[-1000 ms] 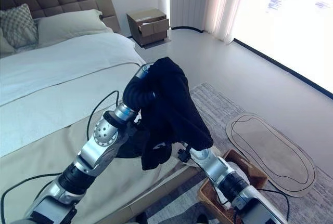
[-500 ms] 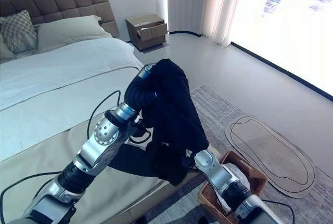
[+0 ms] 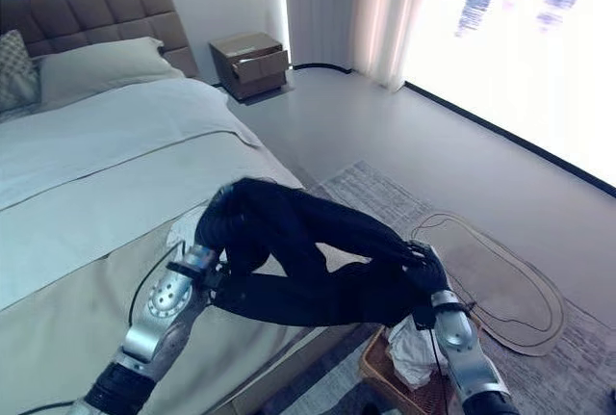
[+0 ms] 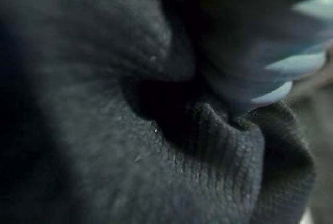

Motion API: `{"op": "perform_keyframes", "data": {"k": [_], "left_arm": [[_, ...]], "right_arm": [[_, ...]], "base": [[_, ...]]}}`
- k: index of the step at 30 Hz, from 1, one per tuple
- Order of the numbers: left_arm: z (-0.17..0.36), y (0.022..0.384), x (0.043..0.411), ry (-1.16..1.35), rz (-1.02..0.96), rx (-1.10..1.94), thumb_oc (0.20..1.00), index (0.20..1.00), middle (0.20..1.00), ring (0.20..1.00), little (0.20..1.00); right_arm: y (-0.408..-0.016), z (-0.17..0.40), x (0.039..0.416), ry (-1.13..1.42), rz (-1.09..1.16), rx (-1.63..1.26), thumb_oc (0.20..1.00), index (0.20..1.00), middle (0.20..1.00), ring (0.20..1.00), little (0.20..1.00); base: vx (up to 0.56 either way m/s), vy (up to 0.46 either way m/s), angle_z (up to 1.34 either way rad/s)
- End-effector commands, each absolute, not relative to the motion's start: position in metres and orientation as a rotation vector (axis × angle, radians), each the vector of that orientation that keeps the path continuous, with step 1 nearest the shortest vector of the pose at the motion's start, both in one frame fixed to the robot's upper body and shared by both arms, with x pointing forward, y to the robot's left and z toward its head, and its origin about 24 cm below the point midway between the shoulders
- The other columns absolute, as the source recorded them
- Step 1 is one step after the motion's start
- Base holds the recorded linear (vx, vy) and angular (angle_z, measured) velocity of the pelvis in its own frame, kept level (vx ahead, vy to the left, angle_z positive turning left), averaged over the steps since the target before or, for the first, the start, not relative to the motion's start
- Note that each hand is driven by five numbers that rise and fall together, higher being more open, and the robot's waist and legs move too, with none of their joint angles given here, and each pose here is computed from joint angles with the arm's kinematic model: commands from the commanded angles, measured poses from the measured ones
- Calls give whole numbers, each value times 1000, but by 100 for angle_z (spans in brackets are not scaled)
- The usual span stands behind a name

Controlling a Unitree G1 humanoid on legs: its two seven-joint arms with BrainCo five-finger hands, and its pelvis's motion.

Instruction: Pick up clothes into the bucket

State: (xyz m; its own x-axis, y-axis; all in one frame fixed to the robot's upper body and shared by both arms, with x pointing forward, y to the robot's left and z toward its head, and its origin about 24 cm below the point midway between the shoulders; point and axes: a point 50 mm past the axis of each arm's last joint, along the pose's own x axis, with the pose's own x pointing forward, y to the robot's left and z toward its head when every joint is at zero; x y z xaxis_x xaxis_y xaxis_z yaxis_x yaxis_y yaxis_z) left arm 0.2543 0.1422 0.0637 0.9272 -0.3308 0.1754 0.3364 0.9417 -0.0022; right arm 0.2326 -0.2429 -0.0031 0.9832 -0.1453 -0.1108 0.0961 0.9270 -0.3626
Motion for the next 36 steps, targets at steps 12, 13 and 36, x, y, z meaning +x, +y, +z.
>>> {"op": "perform_keyframes", "data": {"k": [12,13,36], "left_arm": [[-26,130,262,163,-428,452,1000,1000,1000,1000,1000],[-26,130,262,162,-429,452,1000,1000,1000,1000,1000],[-59,219,192,387,-192,184,1000,1000,1000,1000,1000]], "right_arm": [[-292,80,251,-294,-454,19,200,200,200,200,200],[-292,80,251,-294,-454,19,200,200,200,200,200],[-351,183,237,-654,-626,-111,200,200,200,200,200]], "base": [[-18,14,-7],[-4,37,-10],[3,28,-7]]}}
